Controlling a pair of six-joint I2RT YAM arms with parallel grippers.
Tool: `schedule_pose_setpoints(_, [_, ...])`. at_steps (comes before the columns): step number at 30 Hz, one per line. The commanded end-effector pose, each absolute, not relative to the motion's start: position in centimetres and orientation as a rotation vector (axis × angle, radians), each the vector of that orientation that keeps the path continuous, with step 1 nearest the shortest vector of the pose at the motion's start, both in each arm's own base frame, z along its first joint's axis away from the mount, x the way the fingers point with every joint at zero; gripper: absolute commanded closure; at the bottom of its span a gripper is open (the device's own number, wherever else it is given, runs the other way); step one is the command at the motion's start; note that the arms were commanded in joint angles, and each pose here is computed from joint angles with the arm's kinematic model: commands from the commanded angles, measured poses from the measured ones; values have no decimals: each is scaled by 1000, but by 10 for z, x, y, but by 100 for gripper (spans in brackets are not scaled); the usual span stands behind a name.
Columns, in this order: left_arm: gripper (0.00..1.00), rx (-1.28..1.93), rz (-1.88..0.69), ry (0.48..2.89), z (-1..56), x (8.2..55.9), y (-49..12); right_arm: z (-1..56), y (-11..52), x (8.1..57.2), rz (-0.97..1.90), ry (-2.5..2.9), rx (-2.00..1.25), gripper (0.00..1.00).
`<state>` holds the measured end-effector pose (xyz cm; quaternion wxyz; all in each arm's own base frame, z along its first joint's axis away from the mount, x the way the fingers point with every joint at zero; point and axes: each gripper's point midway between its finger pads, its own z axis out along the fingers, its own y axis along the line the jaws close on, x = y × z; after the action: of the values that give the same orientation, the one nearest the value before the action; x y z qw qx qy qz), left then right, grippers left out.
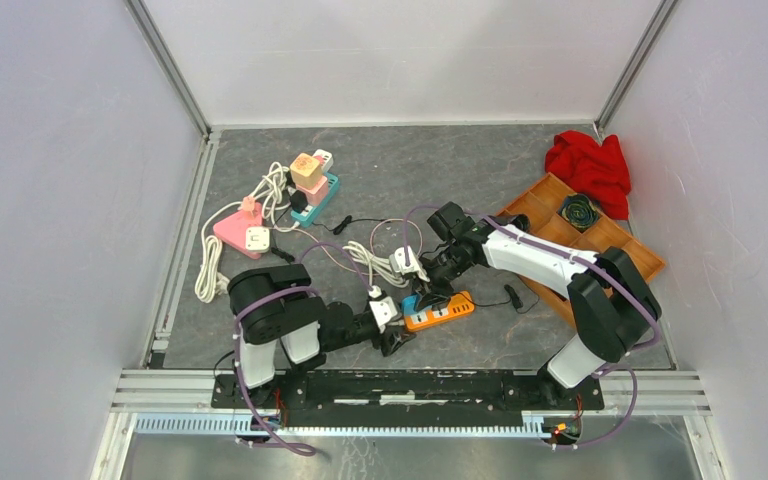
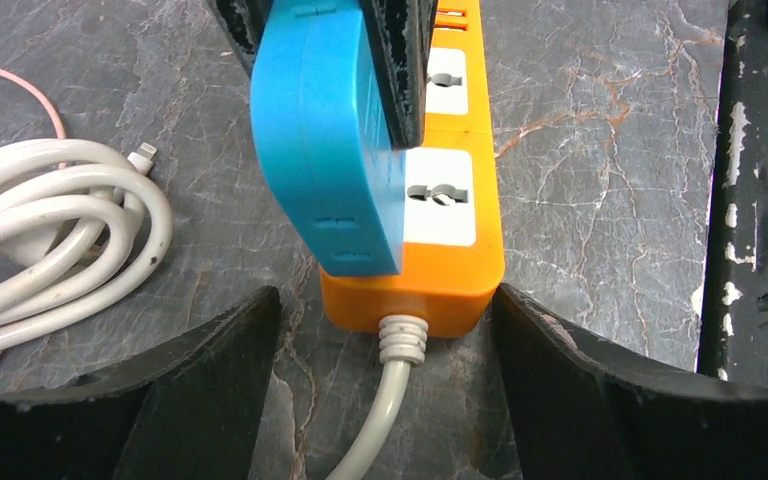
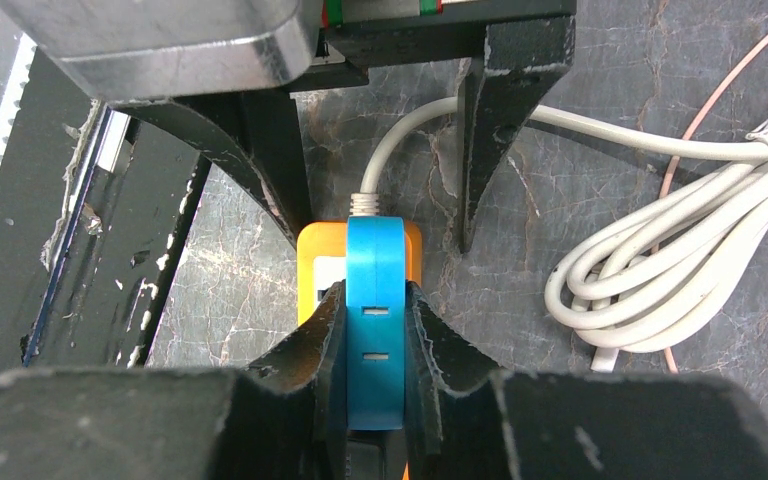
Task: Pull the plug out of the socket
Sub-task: Remove the plug from the socket.
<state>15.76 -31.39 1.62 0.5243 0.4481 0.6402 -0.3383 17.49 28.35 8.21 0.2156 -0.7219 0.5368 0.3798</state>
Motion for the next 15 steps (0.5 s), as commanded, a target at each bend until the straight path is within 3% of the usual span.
schedule_pose_setpoints(1, [18, 1002, -882, 1361, 55, 160, -331, 92, 291, 176, 1087, 1424, -1979, 100])
schedule_pose_setpoints(15, [26, 984, -934, 1310, 72, 155, -345, 91, 292, 174, 1111, 1421, -1979, 100])
